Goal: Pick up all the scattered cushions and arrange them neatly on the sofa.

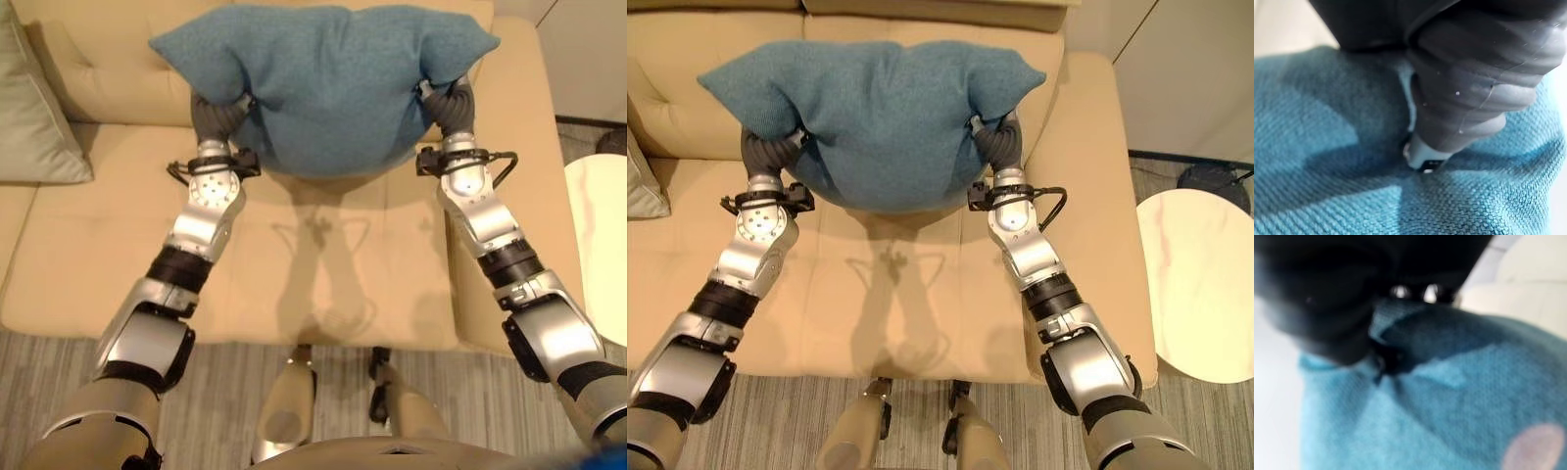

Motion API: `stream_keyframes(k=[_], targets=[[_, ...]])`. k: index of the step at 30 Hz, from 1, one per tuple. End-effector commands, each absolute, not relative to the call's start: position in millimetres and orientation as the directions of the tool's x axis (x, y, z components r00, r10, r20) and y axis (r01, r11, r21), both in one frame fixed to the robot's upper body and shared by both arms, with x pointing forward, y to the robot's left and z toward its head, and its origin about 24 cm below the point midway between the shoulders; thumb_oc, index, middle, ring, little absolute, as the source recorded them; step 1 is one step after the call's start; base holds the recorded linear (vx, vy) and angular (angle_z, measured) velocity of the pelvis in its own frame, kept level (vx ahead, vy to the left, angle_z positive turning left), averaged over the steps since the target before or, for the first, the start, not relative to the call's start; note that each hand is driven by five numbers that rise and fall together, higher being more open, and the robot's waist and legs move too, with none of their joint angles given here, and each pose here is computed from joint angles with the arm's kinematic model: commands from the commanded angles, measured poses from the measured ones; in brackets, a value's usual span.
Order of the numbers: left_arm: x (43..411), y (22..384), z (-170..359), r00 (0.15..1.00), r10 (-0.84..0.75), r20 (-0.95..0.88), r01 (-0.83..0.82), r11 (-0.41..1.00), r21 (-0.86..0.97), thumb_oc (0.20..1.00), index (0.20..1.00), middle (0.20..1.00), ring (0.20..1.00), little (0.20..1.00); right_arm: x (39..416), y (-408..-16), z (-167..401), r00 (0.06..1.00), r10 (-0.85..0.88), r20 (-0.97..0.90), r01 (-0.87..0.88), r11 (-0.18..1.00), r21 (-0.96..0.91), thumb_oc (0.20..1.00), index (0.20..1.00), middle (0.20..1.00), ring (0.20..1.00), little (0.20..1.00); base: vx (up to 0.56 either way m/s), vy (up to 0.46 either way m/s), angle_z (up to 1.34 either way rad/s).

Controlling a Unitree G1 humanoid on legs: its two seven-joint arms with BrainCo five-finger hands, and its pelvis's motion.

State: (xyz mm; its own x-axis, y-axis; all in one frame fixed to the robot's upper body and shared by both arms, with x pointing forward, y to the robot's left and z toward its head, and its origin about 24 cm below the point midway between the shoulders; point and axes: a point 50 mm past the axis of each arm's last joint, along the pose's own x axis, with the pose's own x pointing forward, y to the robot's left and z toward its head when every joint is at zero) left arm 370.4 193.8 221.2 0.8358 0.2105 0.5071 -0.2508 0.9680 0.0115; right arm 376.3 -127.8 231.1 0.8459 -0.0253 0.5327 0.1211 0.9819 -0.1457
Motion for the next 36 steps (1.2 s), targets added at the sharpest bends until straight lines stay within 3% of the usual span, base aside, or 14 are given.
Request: stream_keyframes(k=[1,15,16,17,18,19,24,32,36], targets=[[360,151,297,0.646,0.04,0.763,-0.101,0.994,0.033,0.2,0.2,0.2,0.2,0.2,354,-82,297,0.645,0.125,0.754,-0.028,0.99,-0.14,0.2,0.2,0.2,0.2,0.2,0.0,0.0,0.0],[374,159,302,0.681,0.074,0.728,-0.148,0.988,0.038,0.2,0.2,0.2,0.2,0.2,370,-93,311,0.665,0.104,0.74,0.073,0.976,-0.203,0.2,0.2,0.2,0.2,0.2,-0.02,-0.006,0.04],[376,160,301,0.689,0.075,0.721,-0.161,0.986,0.051,0.275,0.275,0.275,0.275,0.275,371,-94,313,0.664,0.1,0.741,0.091,0.973,-0.212,0.2,0.2,0.2,0.2,0.2,-0.04,-0.004,-0.02],[378,163,302,0.69,0.079,0.72,-0.18,0.982,0.065,0.404,0.404,0.404,0.404,0.404,372,-97,315,0.66,0.092,0.746,0.125,0.965,-0.23,0.2,0.2,0.2,0.2,0.2,-0.01,-0.003,-0.08],[382,169,312,0.685,0.1,0.722,-0.236,0.967,0.09,1.0,1.0,1.0,1.0,1.0,376,-103,323,0.647,0.066,0.76,0.213,0.941,-0.263,0.859,0.859,0.859,0.859,0.859,-0.01,-0.002,-0.1],[383,172,316,0.679,0.113,0.725,-0.258,0.962,0.092,1.0,1.0,1.0,1.0,1.0,377,-108,327,0.639,0.047,0.768,0.259,0.927,-0.272,1.0,1.0,1.0,1.0,1.0,-0.01,0.003,-0.07],[388,205,324,0.683,0.219,0.697,-0.389,0.917,0.094,1.0,1.0,1.0,1.0,1.0,390,-142,332,0.661,-0.099,0.744,0.424,0.867,-0.261,1.0,1.0,1.0,1.0,1.0,0.01,0.004,0.03],[385,252,314,0.692,0.36,0.625,-0.456,0.89,-0.008,1.0,1.0,1.0,1.0,1.0,401,-183,316,0.746,-0.194,0.637,0.459,0.843,-0.281,1.0,1.0,1.0,1.0,1.0,0.02,-0.001,0.0],[374,292,300,0.681,0.448,0.579,-0.528,0.849,-0.037,1.0,1.0,1.0,1.0,1.0,398,-232,302,0.762,-0.307,0.571,0.531,0.801,-0.278,1.0,1.0,1.0,1.0,1.0,0.0,0.0,0.0]])
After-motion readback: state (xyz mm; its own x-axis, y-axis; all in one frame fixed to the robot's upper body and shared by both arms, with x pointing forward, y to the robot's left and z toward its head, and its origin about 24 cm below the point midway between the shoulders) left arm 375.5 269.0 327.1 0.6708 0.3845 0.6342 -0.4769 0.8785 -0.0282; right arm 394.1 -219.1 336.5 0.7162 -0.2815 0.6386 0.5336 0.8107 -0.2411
